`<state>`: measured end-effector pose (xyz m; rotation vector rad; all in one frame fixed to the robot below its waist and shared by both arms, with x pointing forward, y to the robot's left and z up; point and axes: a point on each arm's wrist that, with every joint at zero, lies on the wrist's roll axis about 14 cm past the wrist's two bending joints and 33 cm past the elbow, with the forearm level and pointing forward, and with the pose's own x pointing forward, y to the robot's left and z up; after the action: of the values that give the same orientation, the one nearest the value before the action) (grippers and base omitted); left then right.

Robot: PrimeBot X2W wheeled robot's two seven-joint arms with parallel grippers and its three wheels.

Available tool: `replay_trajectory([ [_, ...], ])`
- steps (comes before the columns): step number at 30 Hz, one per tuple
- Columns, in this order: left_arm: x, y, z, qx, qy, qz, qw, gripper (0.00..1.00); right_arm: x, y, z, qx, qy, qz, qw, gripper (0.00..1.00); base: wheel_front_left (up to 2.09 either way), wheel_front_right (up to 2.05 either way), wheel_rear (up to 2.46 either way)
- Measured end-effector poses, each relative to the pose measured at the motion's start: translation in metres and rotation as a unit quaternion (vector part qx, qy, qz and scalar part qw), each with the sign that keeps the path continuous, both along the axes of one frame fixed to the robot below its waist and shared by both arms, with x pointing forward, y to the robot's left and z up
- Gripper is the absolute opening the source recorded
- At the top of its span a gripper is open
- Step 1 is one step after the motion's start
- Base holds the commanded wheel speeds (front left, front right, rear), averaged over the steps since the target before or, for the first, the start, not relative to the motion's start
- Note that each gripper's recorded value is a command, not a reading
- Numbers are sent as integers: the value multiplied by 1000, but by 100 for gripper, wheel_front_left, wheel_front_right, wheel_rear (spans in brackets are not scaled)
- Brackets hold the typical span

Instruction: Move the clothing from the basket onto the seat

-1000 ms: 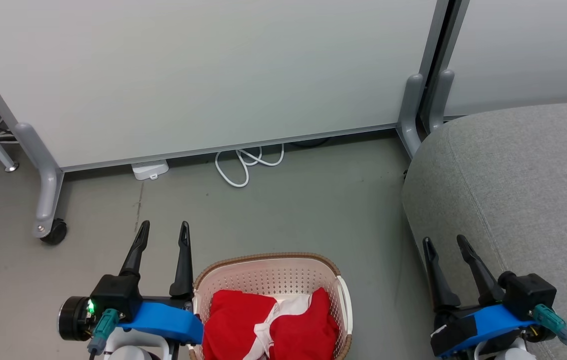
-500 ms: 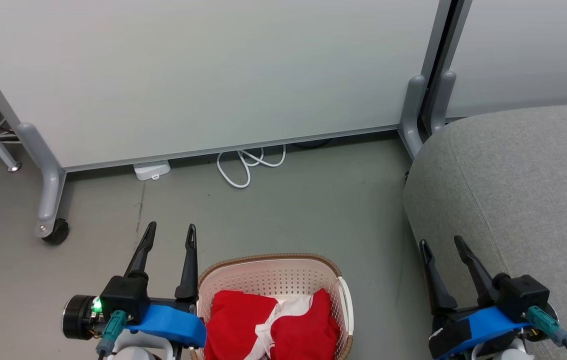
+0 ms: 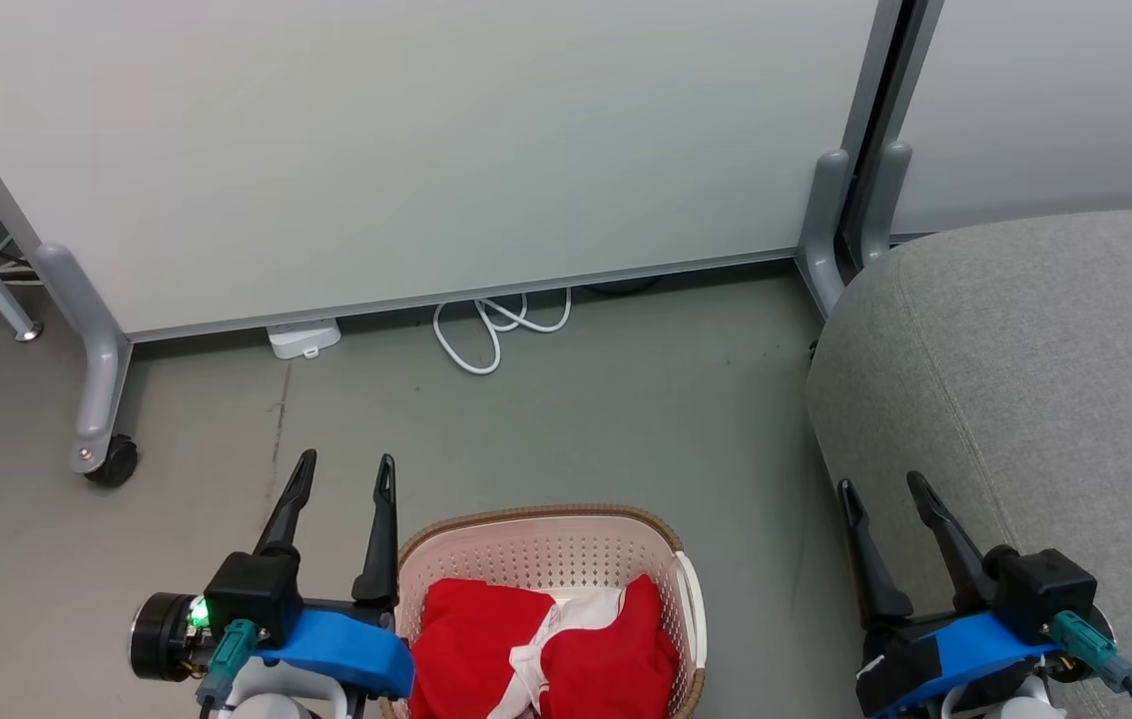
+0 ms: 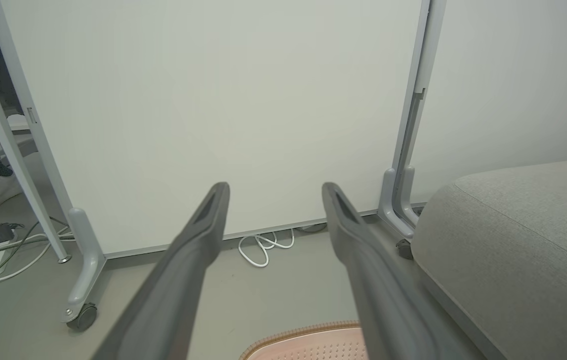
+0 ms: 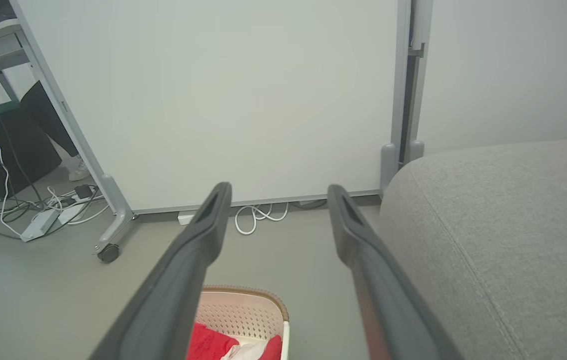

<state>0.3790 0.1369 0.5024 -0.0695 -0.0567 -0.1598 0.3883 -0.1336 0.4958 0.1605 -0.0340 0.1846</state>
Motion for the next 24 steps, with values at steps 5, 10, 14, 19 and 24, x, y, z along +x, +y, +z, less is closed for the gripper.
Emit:
replay_trajectory([
  [5,7,-5,-6,11,9,-15,1000,100,2,0,-2,0,3,1,1000,100,0,0,0],
  [10,22,-10,-19,31,29,-37,998,100,8,-1,-6,0,7,-2,1000,100,0,0,0],
  [14,37,-20,-36,52,52,-66,995,100,17,-6,-8,0,10,-9,1000,100,0,0,0],
  [19,57,-38,-63,87,86,-112,986,100,31,-17,-16,-2,18,-23,1000,100,0,0,0],
  [24,71,-59,-100,121,128,-169,970,100,45,-25,-28,-5,29,-32,999,100,0,0,0],
])
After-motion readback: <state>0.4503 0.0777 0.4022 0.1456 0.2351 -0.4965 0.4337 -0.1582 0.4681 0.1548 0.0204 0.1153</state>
